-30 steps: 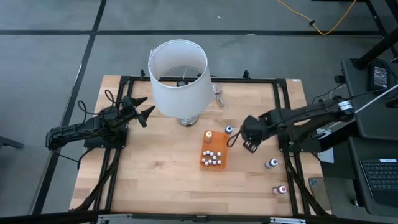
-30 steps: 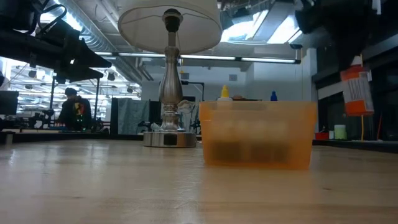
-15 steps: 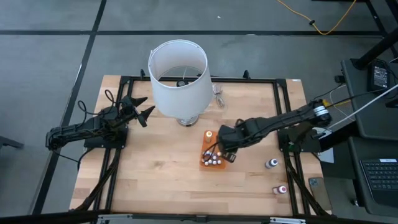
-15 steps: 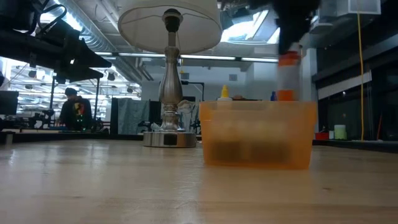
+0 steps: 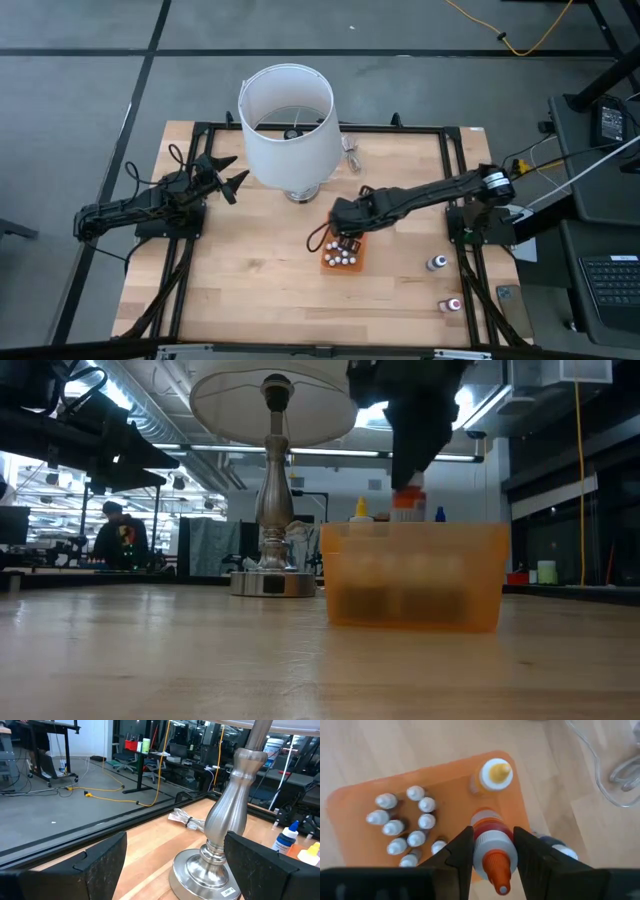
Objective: Pick & Place food coloring
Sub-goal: Put the big orange food coloring bottle into the orange bin, then put the big blue food coloring bottle into the bin
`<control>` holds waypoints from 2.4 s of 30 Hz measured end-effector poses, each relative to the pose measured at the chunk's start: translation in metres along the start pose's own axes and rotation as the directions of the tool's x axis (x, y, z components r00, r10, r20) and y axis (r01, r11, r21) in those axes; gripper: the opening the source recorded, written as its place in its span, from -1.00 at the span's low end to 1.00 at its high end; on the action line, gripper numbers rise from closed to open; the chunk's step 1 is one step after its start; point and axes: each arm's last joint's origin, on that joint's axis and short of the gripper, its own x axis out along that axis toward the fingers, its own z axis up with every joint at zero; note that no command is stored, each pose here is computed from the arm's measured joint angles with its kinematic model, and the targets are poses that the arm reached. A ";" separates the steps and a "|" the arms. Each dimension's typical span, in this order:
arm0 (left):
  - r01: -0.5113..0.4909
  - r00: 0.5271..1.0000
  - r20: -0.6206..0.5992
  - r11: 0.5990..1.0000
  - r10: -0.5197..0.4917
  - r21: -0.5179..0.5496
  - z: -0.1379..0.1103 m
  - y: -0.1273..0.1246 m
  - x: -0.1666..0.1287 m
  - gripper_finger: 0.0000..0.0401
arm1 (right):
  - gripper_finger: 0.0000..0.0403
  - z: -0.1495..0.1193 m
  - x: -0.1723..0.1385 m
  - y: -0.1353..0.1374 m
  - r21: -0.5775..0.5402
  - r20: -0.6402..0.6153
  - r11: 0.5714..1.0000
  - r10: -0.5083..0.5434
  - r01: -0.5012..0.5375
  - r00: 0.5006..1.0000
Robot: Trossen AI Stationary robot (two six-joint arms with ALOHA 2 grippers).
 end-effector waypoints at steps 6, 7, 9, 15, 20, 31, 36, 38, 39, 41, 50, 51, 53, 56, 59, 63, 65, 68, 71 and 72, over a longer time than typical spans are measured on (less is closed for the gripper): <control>0.000 1.000 0.000 1.000 0.000 0.000 0.000 0.000 0.000 0.61 | -0.38 0.003 0.020 0.004 -0.029 -0.028 0.999 -0.021 0.021 0.999; 0.000 1.000 0.000 1.000 0.000 0.000 0.000 0.000 0.000 0.61 | -0.38 0.004 0.025 0.005 -0.037 -0.034 0.999 -0.026 0.024 0.999; 0.000 1.000 0.000 1.000 0.000 0.000 0.000 0.000 0.000 0.61 | -0.38 0.006 0.032 0.005 -0.041 -0.042 0.999 -0.024 0.022 0.999; 0.000 1.000 0.000 1.000 0.000 0.000 0.000 0.000 0.000 0.61 | -0.37 0.014 0.046 -0.001 -0.044 -0.043 0.999 -0.029 0.027 0.999; 0.000 1.000 0.000 1.000 0.000 0.000 0.000 0.000 0.000 0.61 | -0.37 0.017 0.049 -0.005 -0.039 -0.050 0.999 -0.026 0.024 0.998; 0.000 1.000 0.000 1.000 0.000 0.000 0.000 0.000 0.000 0.61 | -0.17 0.018 0.050 -0.006 -0.031 -0.043 0.999 -0.021 0.020 0.999; 0.000 1.000 -0.001 1.000 0.000 0.000 0.000 0.000 0.000 0.61 | -0.01 0.018 0.049 -0.006 -0.049 -0.042 0.999 -0.021 0.019 0.999; 0.000 1.000 0.000 1.000 0.000 0.000 0.000 0.000 0.000 0.61 | 0.04 0.018 0.046 -0.007 -0.055 -0.036 0.998 -0.017 0.015 0.999; 0.000 1.000 0.000 1.000 0.000 0.000 0.000 0.000 0.000 0.61 | 0.07 0.018 0.043 -0.008 -0.054 -0.030 0.998 -0.014 0.013 0.999; 0.000 1.000 0.000 1.000 0.000 0.001 0.000 0.000 0.000 0.61 | 0.11 0.018 0.036 -0.010 -0.051 -0.014 0.999 -0.008 0.007 1.000; 0.000 1.000 0.000 1.000 0.000 0.000 0.000 0.000 0.000 0.61 | 0.22 0.014 -0.004 -0.021 -0.059 0.057 0.998 0.012 -0.009 0.998; 0.000 1.000 0.000 1.000 0.000 0.000 0.000 0.000 0.000 0.61 | 0.23 0.012 -0.010 -0.022 -0.060 0.064 0.998 0.017 -0.013 0.998; 0.000 1.000 0.000 1.000 0.000 0.000 0.000 0.000 0.000 0.61 | 0.25 0.008 -0.023 -0.025 -0.064 0.078 0.998 0.028 -0.023 0.997; 0.000 1.000 0.000 1.000 0.000 0.000 0.000 0.000 0.000 0.61 | 0.32 0.002 -0.039 -0.028 -0.074 0.087 0.996 0.047 -0.041 0.995; 0.000 1.000 0.000 1.000 0.000 0.000 0.000 0.000 0.000 0.61 | 0.41 -0.005 -0.055 -0.033 -0.082 0.093 0.994 0.074 -0.067 0.993; 0.000 1.000 0.000 1.000 0.000 0.000 0.000 0.000 0.000 0.61 | 0.55 -0.016 -0.066 -0.041 -0.109 0.080 0.988 0.123 -0.114 0.989; 0.000 1.000 0.000 1.000 0.000 0.000 0.000 0.000 0.000 0.61 | 0.60 -0.025 -0.066 -0.046 -0.112 0.073 0.986 0.130 -0.121 0.989; 0.000 1.000 0.000 1.000 0.000 0.000 0.000 0.000 0.000 0.61 | 0.63 -0.040 -0.060 -0.053 -0.079 0.055 0.991 0.116 -0.112 0.992; 0.000 1.000 0.000 1.000 0.000 0.000 0.000 0.000 0.000 0.61 | 0.64 -0.052 -0.050 -0.062 0.020 0.038 0.997 0.074 -0.074 0.997; 0.000 1.000 0.000 1.000 0.000 0.000 0.000 0.000 0.000 0.61 | 0.64 -0.055 -0.046 -0.064 0.058 0.037 0.996 0.067 -0.069 0.997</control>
